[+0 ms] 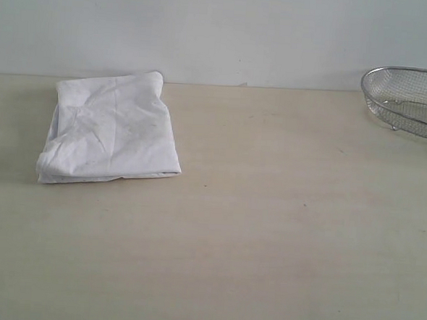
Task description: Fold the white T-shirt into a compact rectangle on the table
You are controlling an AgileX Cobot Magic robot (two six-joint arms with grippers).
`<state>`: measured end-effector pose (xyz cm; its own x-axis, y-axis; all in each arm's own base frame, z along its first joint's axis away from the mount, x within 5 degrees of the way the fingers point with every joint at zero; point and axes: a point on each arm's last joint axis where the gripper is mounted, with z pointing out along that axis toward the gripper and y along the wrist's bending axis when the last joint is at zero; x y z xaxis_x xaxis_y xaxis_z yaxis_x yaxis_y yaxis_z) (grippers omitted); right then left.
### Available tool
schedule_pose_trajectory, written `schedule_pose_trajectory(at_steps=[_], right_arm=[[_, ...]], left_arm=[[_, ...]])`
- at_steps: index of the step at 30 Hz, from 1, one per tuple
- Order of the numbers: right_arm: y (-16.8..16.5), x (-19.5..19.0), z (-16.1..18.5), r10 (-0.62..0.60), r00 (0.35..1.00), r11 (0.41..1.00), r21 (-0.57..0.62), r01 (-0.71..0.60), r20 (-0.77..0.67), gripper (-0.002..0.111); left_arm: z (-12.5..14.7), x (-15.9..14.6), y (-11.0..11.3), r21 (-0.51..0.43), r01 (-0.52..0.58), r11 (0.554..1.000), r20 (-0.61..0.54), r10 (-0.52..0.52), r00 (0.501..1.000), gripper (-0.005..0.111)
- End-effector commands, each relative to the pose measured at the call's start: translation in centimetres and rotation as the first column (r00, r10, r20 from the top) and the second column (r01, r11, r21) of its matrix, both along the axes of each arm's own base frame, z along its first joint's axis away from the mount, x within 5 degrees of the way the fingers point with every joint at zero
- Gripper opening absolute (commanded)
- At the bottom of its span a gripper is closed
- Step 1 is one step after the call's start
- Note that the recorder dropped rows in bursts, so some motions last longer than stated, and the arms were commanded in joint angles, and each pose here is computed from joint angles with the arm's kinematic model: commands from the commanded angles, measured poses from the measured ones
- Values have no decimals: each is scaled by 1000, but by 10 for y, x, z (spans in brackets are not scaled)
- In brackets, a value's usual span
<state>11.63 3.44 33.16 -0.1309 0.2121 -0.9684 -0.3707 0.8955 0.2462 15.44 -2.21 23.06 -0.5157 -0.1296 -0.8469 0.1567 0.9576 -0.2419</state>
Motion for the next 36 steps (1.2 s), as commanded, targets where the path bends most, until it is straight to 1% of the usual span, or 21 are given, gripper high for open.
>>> schedule_pose_trajectory(at_steps=[1,3,6,8,14,18,20,23,24,29,32,34,36], right_arm=[[1,-35,10,3,990,995,-103,12,143,0],[4,-50,10,37,981,990,-139,-11,189,0],[5,-63,-4,37,977,992,-123,-11,208,0],[4,-64,-20,24,982,993,-114,-3,189,0],[-5,-52,-63,-75,994,994,-77,81,80,0],[-12,-48,-81,-165,986,986,-29,166,31,0],[-14,-49,-87,-182,983,980,-82,184,32,0],[-15,-53,-92,-177,983,954,-236,183,46,0],[-16,-55,-94,-189,981,946,-259,194,45,0],[-27,-62,-98,-312,950,918,-253,304,12,0],[-35,-65,-104,-401,916,899,-198,390,-18,0],[-37,-66,-113,-424,905,888,-205,412,-19,0],[-37,-65,-125,-424,905,886,-228,405,-40,0]], left_arm=[[0,-1,0,-1,-3,1000,5,3,1000,5],[0,-1,0,-1,-3,1000,5,3,1000,5],[0,-1,0,-1,-3,1000,5,3,1000,5],[0,-1,0,-1,-3,1000,5,3,1000,5],[0,-1,0,-1,-3,1000,5,3,1000,5],[0,-1,0,-1,-3,1000,5,3,1000,5],[0,-1,0,-1,-3,1000,5,3,1000,5],[0,-1,0,-1,-3,1000,5,3,1000,5],[0,-1,0,-1,-3,1000,5,3,1000,5],[0,-1,0,-1,-3,1000,5,3,1000,5],[0,-1,0,0,-5,1000,5,5,1000,5],[0,-1,0,0,-5,1000,5,5,1000,5],[0,-1,0,0,-4,1000,5,4,1000,5]])
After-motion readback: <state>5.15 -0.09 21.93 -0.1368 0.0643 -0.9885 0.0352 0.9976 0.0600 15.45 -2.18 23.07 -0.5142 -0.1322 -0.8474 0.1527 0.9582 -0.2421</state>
